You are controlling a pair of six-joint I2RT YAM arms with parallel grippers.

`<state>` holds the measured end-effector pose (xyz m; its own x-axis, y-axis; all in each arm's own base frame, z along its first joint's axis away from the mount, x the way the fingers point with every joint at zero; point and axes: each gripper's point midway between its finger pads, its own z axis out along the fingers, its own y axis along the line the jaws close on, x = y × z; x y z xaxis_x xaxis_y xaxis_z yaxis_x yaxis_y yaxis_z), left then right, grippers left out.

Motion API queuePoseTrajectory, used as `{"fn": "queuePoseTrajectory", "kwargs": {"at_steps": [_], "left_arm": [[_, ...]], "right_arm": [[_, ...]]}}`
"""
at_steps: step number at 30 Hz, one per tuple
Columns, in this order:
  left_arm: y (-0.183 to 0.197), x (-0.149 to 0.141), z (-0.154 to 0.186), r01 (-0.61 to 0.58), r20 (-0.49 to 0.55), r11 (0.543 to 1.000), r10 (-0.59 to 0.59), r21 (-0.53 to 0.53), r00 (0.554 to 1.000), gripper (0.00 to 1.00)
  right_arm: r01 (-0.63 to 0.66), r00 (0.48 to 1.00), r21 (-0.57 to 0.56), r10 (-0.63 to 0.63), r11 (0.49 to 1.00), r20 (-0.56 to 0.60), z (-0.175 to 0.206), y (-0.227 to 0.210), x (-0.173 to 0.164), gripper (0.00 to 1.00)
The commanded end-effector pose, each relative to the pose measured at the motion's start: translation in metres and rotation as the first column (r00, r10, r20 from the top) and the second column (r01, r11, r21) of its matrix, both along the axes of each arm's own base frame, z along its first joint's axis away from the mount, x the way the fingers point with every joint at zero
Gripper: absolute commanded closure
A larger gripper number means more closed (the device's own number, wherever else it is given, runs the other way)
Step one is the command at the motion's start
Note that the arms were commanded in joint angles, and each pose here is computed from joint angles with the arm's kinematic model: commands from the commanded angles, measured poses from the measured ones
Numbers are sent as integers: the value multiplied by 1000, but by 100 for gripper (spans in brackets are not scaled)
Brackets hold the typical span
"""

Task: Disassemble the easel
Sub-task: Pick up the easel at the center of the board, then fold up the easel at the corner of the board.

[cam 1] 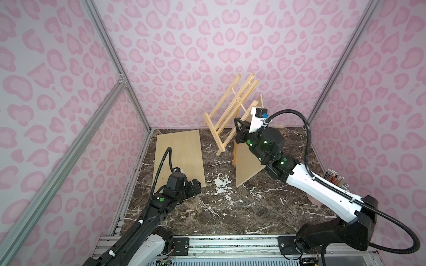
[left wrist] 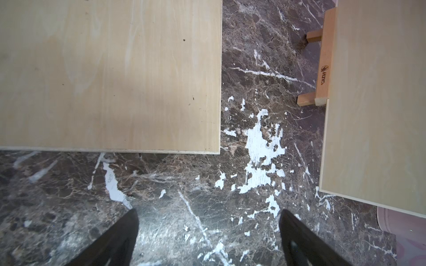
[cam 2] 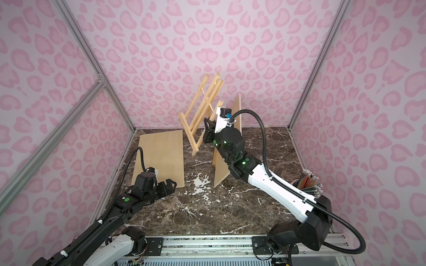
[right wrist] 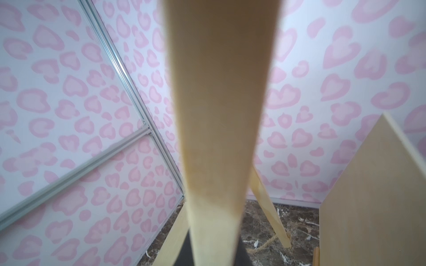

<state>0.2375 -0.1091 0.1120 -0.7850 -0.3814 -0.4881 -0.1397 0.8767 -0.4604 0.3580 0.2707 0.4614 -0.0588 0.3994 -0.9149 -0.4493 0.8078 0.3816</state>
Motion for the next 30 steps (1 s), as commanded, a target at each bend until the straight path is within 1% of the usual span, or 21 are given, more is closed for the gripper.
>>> {"fn": "queuePoseTrajectory", "kwargs": {"at_steps": [1, 3, 8, 11, 13, 15, 17, 20, 24, 27, 30], "left_arm": [[1, 2, 1, 3, 15, 1000, -3, 9, 1000, 4], [1, 1, 1, 4, 13, 1000, -5, 8, 1000, 4], [-1, 2, -1, 8, 6, 1000, -8, 7, 1000, 4], [0, 2, -1, 5, 8, 1000, -5, 7, 1000, 4], [0, 2, -1, 5, 9, 1000, -5, 8, 1000, 4], [0, 2, -1, 7, 7, 1000, -7, 7, 1000, 4], [-1, 2, -1, 9, 6, 1000, -9, 3, 1000, 4], [-3, 2, -3, 15, 2, 1000, -15, -1, 1000, 4], [-5, 2, -3, 23, -5, 1000, -23, -6, 1000, 4], [-7, 2, -4, 29, -4, 1000, -29, -12, 1000, 4], [-7, 2, -4, 32, -8, 999, -32, -13, 999, 4]], "right_arm": [[55, 996, 89, -61, 995, 67, 38, -39, -11, 100], [98, 989, 124, -110, 987, 99, 57, -68, -18, 100], [248, 950, 231, -283, 941, 133, 90, -151, -29, 100], [323, 912, 301, -380, 897, 155, 108, -200, -45, 100], [383, 875, 339, -455, 859, 164, 117, -231, -57, 100], [447, 839, 351, -522, 823, 157, 121, -255, -65, 100], [496, 817, 344, -562, 798, 125, 114, -273, -63, 100], [525, 806, 356, -586, 773, 84, 103, -294, -57, 100], [590, 779, 345, -627, 730, -5, 68, -315, -32, 100], [595, 785, 355, -615, 721, -66, 39, -326, -9, 100], [586, 800, 361, -588, 726, -116, 9, -330, 15, 100]]}}
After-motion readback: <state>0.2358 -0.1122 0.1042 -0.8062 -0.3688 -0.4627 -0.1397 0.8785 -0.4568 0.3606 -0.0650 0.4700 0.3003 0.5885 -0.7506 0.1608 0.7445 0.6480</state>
